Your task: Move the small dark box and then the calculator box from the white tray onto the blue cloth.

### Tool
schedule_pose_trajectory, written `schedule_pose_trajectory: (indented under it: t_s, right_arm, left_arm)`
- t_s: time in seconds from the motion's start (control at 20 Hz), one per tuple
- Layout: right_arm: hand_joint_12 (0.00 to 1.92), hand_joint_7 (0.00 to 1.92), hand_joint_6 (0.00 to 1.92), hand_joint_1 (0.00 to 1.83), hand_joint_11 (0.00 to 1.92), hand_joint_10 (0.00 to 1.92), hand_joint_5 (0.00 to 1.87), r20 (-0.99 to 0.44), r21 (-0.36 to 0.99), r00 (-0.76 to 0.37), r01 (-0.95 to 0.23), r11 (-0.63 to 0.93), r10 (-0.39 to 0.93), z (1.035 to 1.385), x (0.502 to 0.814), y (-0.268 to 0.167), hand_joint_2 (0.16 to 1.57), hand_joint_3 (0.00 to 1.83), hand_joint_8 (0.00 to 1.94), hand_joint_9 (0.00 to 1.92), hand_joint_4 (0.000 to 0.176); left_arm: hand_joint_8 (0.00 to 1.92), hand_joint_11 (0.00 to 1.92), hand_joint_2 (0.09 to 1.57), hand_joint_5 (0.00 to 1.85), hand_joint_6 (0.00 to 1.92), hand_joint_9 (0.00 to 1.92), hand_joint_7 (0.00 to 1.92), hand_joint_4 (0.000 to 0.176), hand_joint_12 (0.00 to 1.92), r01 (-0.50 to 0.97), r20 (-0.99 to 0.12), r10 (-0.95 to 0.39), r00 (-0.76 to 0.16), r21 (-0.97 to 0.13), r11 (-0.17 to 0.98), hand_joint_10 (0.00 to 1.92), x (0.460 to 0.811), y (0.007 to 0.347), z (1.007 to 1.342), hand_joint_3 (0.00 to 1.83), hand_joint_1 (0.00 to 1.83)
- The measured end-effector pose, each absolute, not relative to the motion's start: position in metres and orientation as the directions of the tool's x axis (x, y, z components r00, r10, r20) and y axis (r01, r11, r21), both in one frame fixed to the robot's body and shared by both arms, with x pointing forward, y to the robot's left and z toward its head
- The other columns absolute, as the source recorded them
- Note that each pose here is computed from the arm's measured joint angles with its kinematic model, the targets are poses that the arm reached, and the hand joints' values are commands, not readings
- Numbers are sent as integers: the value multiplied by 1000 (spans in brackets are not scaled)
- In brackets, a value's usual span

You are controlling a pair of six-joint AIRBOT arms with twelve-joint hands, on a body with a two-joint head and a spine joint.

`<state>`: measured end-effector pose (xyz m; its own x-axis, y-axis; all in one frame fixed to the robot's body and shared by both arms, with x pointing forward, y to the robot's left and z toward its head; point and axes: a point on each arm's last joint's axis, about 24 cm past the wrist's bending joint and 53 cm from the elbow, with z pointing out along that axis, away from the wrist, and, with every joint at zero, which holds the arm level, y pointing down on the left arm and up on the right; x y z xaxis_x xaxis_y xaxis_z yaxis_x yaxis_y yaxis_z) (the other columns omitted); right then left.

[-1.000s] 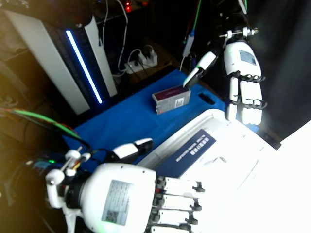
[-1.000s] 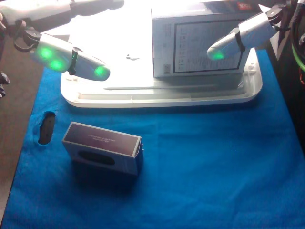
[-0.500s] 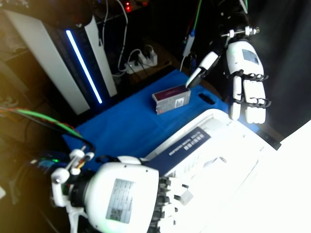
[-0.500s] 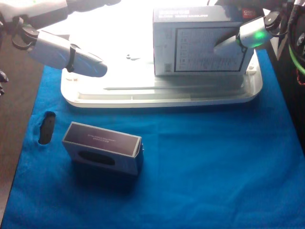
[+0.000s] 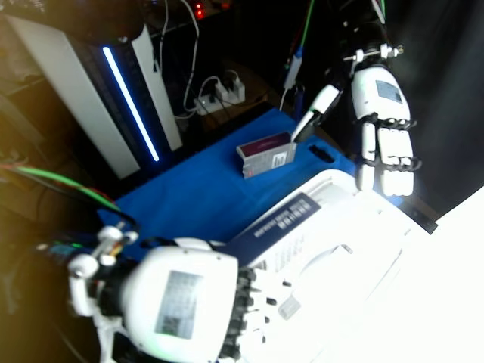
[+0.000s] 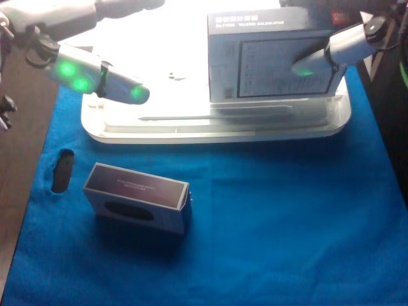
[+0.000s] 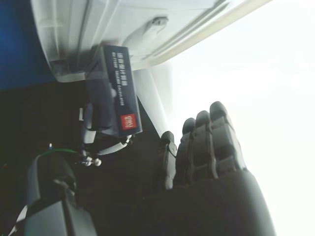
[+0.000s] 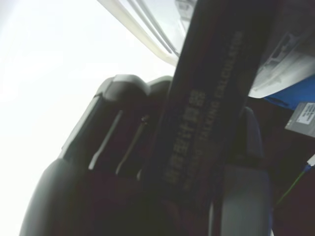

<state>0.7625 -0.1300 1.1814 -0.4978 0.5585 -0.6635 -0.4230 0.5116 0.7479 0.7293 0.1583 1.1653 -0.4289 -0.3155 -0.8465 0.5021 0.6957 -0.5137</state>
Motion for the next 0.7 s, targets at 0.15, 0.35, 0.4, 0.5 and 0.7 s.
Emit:
schedule_pose_trajectory:
  t_s: [0.15, 0.35, 0.4, 0.5, 0.7]
  right_arm:
    - [1827, 1144, 1176, 1121, 1016, 1448, 844, -664, 747, -492, -460, 480, 563, 1198, 755, -127, 1186, 0, 682, 1075, 0]
    - [1843, 1148, 1179, 1121, 1020, 1515, 842, -661, 746, -494, -515, 422, 565, 1221, 733, -126, 1187, 0, 866, 1092, 0]
    - [1894, 1148, 1202, 1118, 1073, 1582, 826, -661, 745, -495, -522, 415, 563, 1225, 728, -127, 1194, 0, 1018, 1140, 0]
    - [1920, 1134, 1214, 1114, 1176, 1644, 819, -660, 743, -495, -540, 396, 565, 1233, 719, -129, 1198, 0, 1118, 1201, 0]
    - [1903, 1167, 1266, 1102, 1151, 1580, 785, -665, 729, -454, -566, 385, 594, 1253, 709, -144, 1216, 1, 1066, 1210, 0]
  left_arm:
    - [0, 19, 838, 0, 0, 3, 0, 164, 90, 480, -838, -317, -444, -522, 705, 1, 731, 159, 1154, 11, 425]
    - [0, 0, 850, 0, 0, 0, 0, 157, 1, 453, -832, -333, -445, -529, 718, 0, 735, 169, 1150, 3, 440]
    - [0, 0, 853, 0, 0, 0, 0, 160, 0, 448, -833, -329, -444, -525, 724, 0, 736, 171, 1148, 4, 446]
    - [0, 18, 861, 0, 0, 0, 0, 175, 8, 435, -832, -341, -438, -528, 729, 0, 739, 175, 1149, 6, 441]
    - [0, 7, 835, 0, 0, 0, 0, 176, 4, 401, -838, -334, -432, -510, 761, 0, 747, 188, 1145, 0, 446]
